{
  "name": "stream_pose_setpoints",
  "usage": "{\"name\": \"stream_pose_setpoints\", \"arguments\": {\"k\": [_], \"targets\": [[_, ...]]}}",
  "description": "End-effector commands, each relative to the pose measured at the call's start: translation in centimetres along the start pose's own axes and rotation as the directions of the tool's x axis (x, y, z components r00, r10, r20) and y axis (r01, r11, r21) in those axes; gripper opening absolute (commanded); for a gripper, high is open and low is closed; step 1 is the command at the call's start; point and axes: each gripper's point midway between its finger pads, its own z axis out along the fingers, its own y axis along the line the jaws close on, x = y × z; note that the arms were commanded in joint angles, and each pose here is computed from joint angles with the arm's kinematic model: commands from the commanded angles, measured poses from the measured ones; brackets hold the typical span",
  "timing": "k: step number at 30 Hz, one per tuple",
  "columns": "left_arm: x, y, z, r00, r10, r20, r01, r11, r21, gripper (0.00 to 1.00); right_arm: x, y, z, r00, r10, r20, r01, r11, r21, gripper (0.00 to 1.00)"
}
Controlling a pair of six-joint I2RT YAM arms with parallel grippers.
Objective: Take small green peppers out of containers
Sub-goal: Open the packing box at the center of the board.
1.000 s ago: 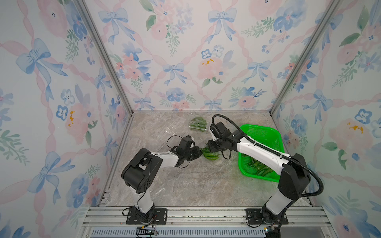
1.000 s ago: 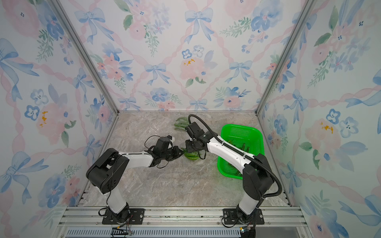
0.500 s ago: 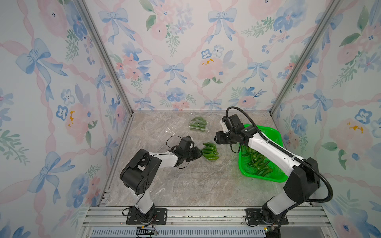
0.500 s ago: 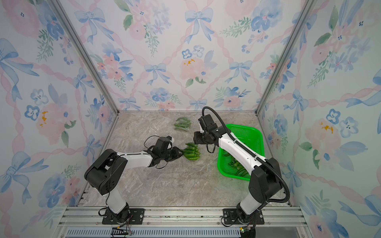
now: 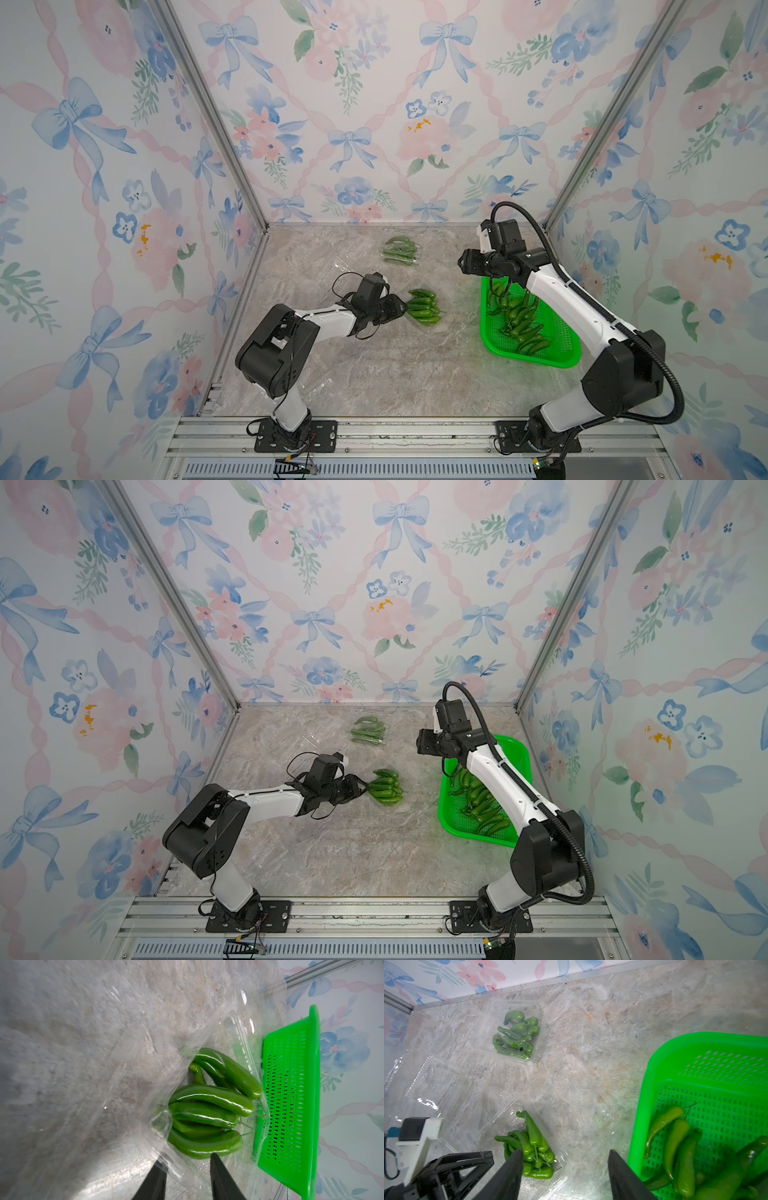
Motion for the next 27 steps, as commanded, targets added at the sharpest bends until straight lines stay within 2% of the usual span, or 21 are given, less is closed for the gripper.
{"name": "stream_pose_setpoints", "arguments": {"k": [1,4,8,15,20,27], "targets": [[-0.3,-0.1,-0.9,1.0,0.017,0.011,-0.017,1.0,0.0,0.38,0.3,-0.2,-1.1,0.998,-0.058,0.014,0.058,0.998,0.008,0.65],[-0.1,-0.2,-1.1,1.0,0.019,0.003,-0.019,1.0,0.003,0.37,1.0,1.3,-0.9,0.996,-0.086,-0.005,0.085,0.995,-0.051,0.65],[0.0,0.0,-1.9,1.0,0.018,0.018,-0.018,1.0,-0.002,0.39,2.9,4.0,0.5,0.981,-0.185,-0.061,0.177,0.978,-0.115,0.65],[0.4,0.2,-4.0,0.999,0.022,0.05,-0.022,1.0,-0.011,0.42,5.9,7.5,2.3,0.926,-0.344,-0.153,0.321,0.934,-0.155,0.63],[0.5,0.9,-4.9,0.997,0.032,0.065,-0.03,0.999,-0.038,0.43,7.4,9.1,3.6,0.902,-0.387,-0.193,0.351,0.916,-0.196,0.62],[-0.4,0.3,-6.1,0.992,0.05,0.116,-0.045,0.998,-0.044,0.44,8.8,9.4,5.1,0.873,-0.426,-0.238,0.388,0.902,-0.192,0.59]]}}
